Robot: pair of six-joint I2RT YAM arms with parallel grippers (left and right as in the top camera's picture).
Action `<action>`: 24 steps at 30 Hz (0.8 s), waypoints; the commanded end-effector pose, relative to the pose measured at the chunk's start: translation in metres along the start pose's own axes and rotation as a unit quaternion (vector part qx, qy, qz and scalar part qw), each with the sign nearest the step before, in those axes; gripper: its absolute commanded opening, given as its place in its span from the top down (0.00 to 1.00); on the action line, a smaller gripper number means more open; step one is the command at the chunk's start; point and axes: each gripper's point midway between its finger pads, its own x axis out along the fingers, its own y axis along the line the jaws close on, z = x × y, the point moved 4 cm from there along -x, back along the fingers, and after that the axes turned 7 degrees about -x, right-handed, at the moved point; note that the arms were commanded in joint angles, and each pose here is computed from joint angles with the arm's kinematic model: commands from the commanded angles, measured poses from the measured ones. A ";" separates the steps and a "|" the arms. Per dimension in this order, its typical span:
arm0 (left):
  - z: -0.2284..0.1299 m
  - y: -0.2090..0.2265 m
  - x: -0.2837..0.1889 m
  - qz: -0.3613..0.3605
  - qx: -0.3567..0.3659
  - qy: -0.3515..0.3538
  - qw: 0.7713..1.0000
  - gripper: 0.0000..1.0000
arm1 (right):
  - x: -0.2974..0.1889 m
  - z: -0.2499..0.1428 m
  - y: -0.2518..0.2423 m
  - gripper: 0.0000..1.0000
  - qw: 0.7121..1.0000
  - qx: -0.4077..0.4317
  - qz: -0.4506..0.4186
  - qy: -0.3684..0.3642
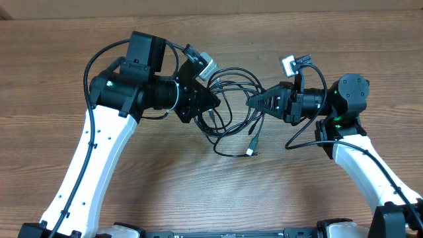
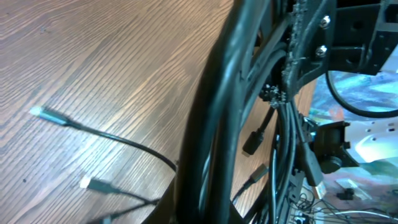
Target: Untangle cables
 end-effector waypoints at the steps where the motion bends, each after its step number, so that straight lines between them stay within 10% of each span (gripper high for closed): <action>1: 0.003 0.002 0.000 0.015 0.006 0.003 1.000 0.96 | 0.002 0.006 0.003 0.96 1.000 -0.009 0.001 -0.003; 4: 0.002 0.002 0.000 0.015 0.005 0.004 1.000 0.96 | 0.002 0.006 0.003 0.83 1.000 -0.016 0.001 -0.003; 9: 0.001 0.002 0.000 0.014 0.007 0.005 1.000 0.96 | 0.002 0.006 0.003 0.01 1.000 -0.016 0.000 -0.003; 24: 0.002 0.011 -0.025 -0.032 -0.026 -0.027 0.999 0.96 | -0.007 0.003 0.004 0.00 0.999 -0.035 0.009 0.012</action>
